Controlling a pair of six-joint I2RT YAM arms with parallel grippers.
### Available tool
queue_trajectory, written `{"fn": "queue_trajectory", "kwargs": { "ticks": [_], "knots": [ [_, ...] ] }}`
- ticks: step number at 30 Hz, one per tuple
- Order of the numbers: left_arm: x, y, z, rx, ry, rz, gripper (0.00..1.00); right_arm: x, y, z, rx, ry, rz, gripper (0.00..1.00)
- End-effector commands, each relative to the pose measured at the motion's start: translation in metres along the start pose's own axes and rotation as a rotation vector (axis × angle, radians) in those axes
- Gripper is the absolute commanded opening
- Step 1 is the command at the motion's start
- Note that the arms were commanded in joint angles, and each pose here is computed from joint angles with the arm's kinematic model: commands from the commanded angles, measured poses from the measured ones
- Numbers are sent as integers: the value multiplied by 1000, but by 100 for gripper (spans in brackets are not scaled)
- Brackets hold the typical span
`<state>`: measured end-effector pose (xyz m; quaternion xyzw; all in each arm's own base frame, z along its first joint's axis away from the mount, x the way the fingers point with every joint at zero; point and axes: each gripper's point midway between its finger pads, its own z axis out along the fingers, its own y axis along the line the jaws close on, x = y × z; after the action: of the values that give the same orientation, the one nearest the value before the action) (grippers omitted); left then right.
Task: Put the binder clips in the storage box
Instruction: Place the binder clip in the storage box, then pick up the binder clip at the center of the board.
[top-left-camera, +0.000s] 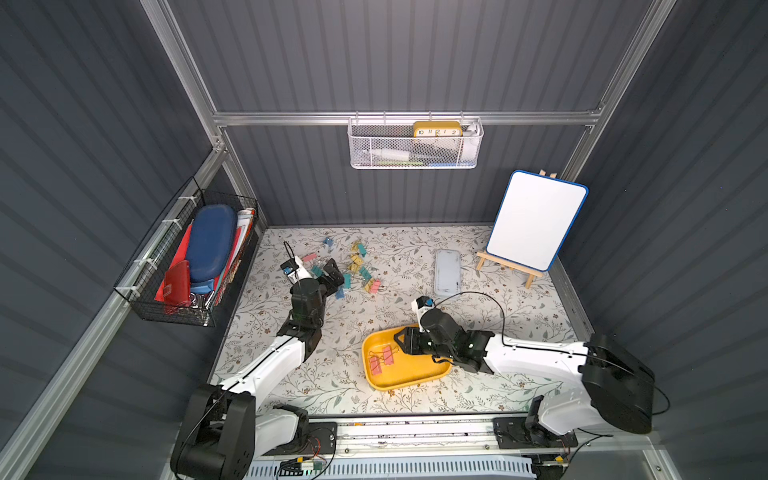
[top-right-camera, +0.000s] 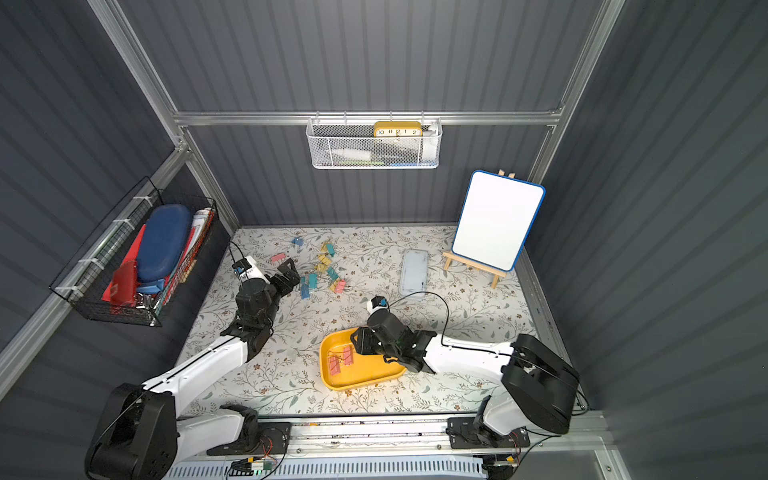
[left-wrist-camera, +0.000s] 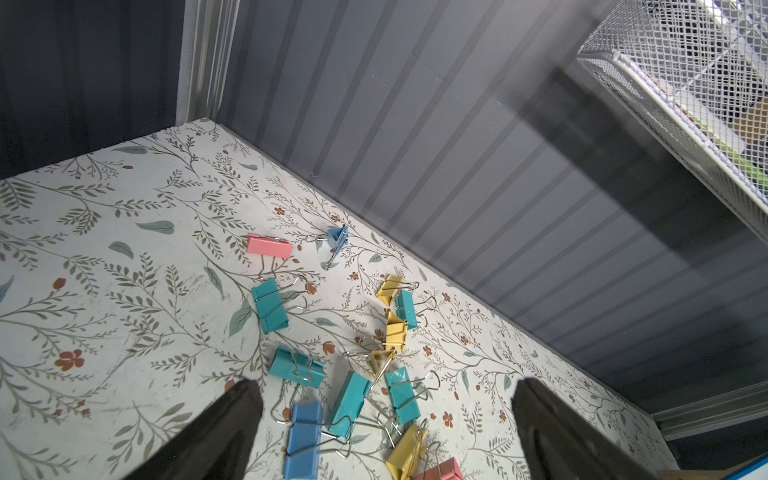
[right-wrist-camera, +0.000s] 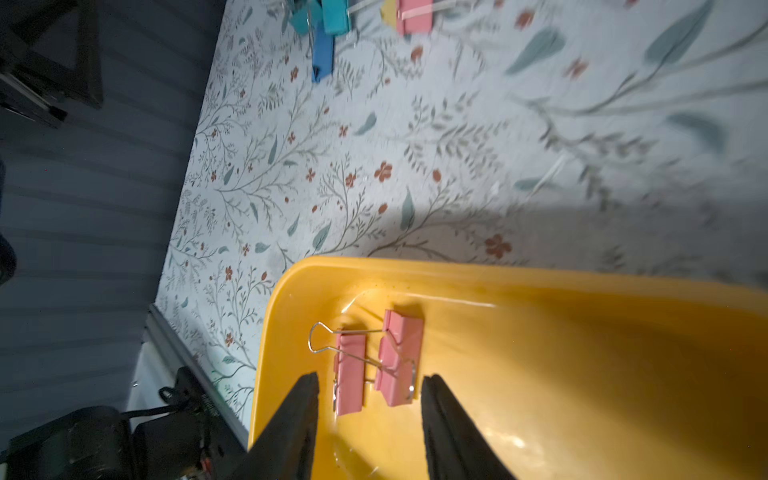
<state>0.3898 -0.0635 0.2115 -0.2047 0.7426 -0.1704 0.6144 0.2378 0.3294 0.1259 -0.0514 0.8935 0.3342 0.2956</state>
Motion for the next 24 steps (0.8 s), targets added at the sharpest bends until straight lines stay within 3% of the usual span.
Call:
{"fn": "queue_trajectory", "kwargs": {
  "ticks": [1,5,9,12,15,19,24],
  "knots": [
    [-5,-3,-3,18,-16,-1,99,-45,-10,-16,165,-98,-221,45],
    [-4,-3,-2,17,-13,2,99,-80,2,8,174,-3,-318,45],
    [-4,-1,-2,9,-15,5,99,-110,12,54,156,90,-285,45],
    [-5,-1,-1,3,-16,9,99,-129,17,88,99,93,-238,47],
    [-5,0,-2,2,-19,8,99,-142,14,119,53,88,-200,56],
    [-6,-1,-2,6,-20,8,99,-140,-1,156,2,125,-134,68],
    [-6,-2,-2,9,-18,8,99,-129,-17,181,-40,167,-87,70]
  ]
}}
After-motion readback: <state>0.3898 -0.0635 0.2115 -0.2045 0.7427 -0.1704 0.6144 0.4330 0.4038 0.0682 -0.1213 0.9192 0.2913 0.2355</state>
